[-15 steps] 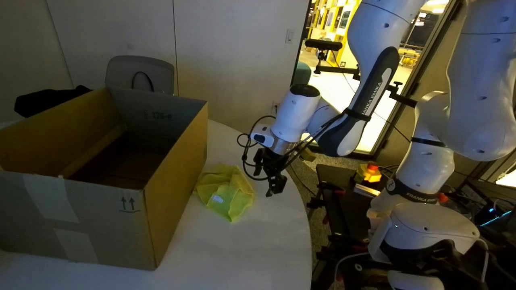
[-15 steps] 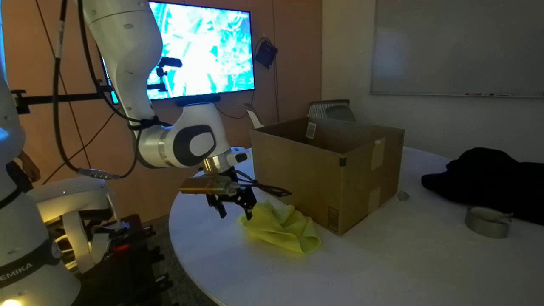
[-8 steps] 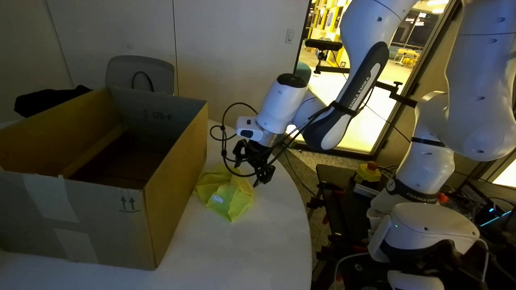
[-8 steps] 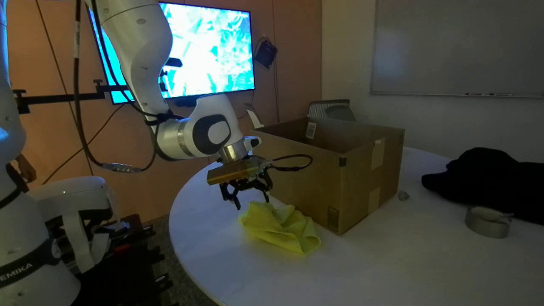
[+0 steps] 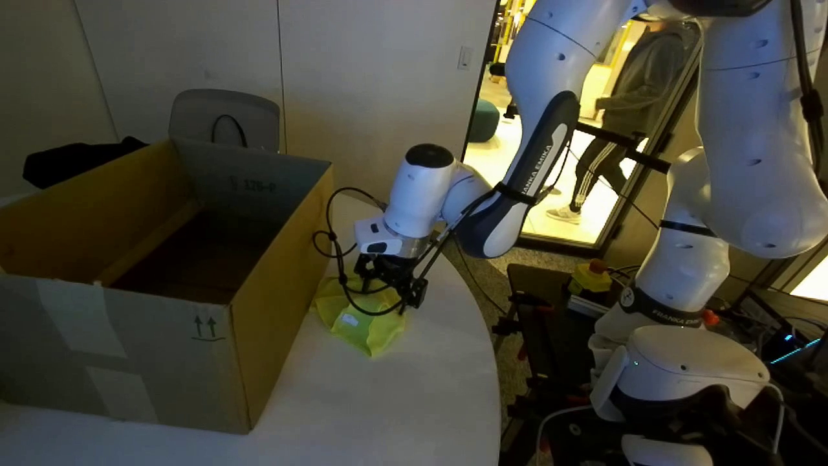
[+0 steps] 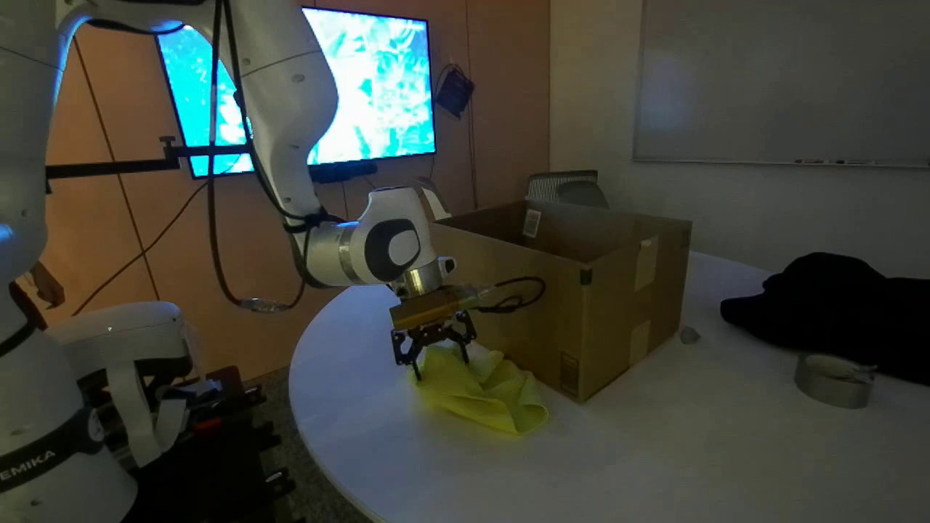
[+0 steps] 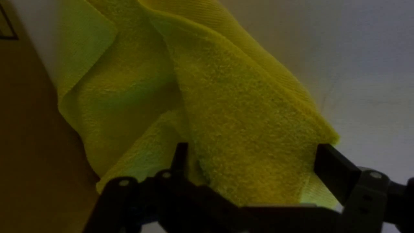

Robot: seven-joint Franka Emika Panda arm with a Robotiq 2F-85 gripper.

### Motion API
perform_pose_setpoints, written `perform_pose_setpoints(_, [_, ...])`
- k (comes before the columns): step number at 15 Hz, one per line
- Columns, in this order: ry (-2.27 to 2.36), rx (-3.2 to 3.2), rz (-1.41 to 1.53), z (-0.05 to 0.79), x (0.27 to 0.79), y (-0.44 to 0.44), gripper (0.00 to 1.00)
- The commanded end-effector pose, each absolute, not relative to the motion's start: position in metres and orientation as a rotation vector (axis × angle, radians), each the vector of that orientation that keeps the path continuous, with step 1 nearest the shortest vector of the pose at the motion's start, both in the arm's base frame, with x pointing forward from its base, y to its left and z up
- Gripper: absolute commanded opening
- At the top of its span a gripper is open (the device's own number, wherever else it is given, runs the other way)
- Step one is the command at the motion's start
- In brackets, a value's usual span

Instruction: Put the marker on the towel, fold the towel, and then put the folded towel in the box

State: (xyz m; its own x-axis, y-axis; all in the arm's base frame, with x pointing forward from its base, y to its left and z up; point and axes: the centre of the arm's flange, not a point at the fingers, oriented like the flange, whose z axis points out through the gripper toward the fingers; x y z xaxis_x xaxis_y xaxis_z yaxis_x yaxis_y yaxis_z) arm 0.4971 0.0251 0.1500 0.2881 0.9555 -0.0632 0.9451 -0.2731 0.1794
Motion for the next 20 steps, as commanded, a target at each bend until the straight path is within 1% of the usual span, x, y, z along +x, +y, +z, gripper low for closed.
perform_pose_setpoints(1, [1.822, 2.317, 0.037, 0.131, 0.523, 0.015, 1.0])
perform_pose_setpoints(6, [1.77, 2.345, 0.001, 0.11, 0.523, 0.0, 1.0])
perform_pose_setpoints(7, [1.763, 2.355, -0.003, 0.107, 0.521, -0.003, 0.96])
perform_pose_setpoints(8, [1.762, 2.365, -0.011, 0.104, 0.518, -0.006, 0.72])
perform_pose_setpoints(10, [1.747, 2.381, -0.019, 0.1, 0.515, -0.008, 0.7])
perform_pose_setpoints(11, [1.744, 2.39, -0.024, 0.099, 0.513, -0.009, 0.64])
perform_pose_setpoints(12, [1.739, 2.395, -0.026, 0.099, 0.512, -0.011, 0.53])
perform_pose_setpoints(14, [1.727, 2.409, -0.02, 0.102, 0.511, -0.013, 0.38])
perform_pose_setpoints(16, [1.698, 2.435, -0.028, 0.11, 0.509, -0.014, 0.26])
perform_pose_setpoints(17, [1.672, 2.448, -0.024, 0.116, 0.508, -0.015, 0.17])
perform_pose_setpoints(18, [1.633, 2.483, -0.028, 0.125, 0.506, -0.015, 0.11])
perform_pose_setpoints(19, [1.593, 2.517, -0.03, 0.133, 0.503, -0.015, 0.08])
perform_pose_setpoints(20, [1.551, 2.55, -0.028, 0.141, 0.497, -0.016, 0.11])
